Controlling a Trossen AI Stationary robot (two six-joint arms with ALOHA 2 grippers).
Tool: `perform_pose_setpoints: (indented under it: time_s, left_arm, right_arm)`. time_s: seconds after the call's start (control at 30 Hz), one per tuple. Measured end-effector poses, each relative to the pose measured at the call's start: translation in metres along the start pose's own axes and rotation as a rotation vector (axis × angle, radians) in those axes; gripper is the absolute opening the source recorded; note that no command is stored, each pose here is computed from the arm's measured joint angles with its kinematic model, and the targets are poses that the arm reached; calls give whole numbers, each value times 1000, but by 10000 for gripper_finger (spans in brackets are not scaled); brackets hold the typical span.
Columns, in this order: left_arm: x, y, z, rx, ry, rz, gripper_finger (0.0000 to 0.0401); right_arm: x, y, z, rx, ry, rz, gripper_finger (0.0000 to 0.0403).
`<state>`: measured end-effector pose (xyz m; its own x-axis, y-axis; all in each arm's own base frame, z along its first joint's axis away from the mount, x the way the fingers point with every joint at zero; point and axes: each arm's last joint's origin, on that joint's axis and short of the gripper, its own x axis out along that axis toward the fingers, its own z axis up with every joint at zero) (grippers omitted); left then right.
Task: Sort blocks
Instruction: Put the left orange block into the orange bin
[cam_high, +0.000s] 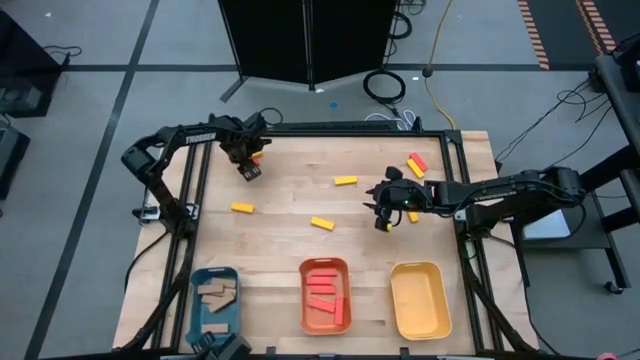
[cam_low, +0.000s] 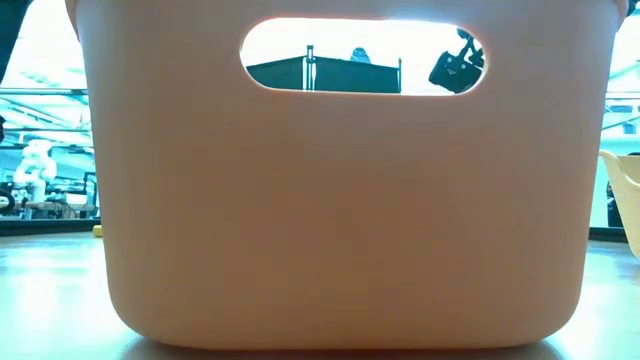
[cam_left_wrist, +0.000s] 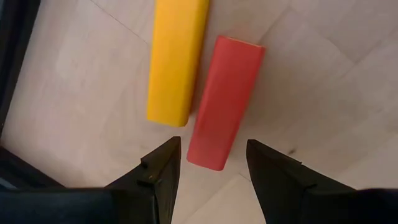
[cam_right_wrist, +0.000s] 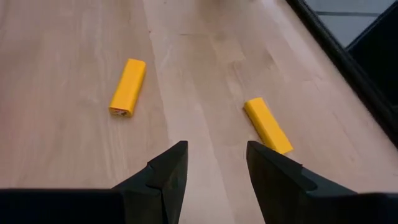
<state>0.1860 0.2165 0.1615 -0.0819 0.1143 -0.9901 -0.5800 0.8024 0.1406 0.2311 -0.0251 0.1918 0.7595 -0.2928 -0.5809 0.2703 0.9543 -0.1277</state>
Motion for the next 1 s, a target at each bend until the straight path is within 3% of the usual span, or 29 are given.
perform_pose_setpoints:
  time_s: [0.33, 0.6, 1.0]
  left_arm:
    - [9, -1, -2, 10, 72, -5, 180]
    - [26, -8, 4, 63, 166, 73, 180]
    - [24, -12, 9, 152, 149, 66, 180]
  right_arm:
    - [0, 1, 0, 1, 0, 32, 160]
    - [0, 1, 0, 0, 0, 31, 160]
    - [0, 1, 0, -5, -4, 31, 160]
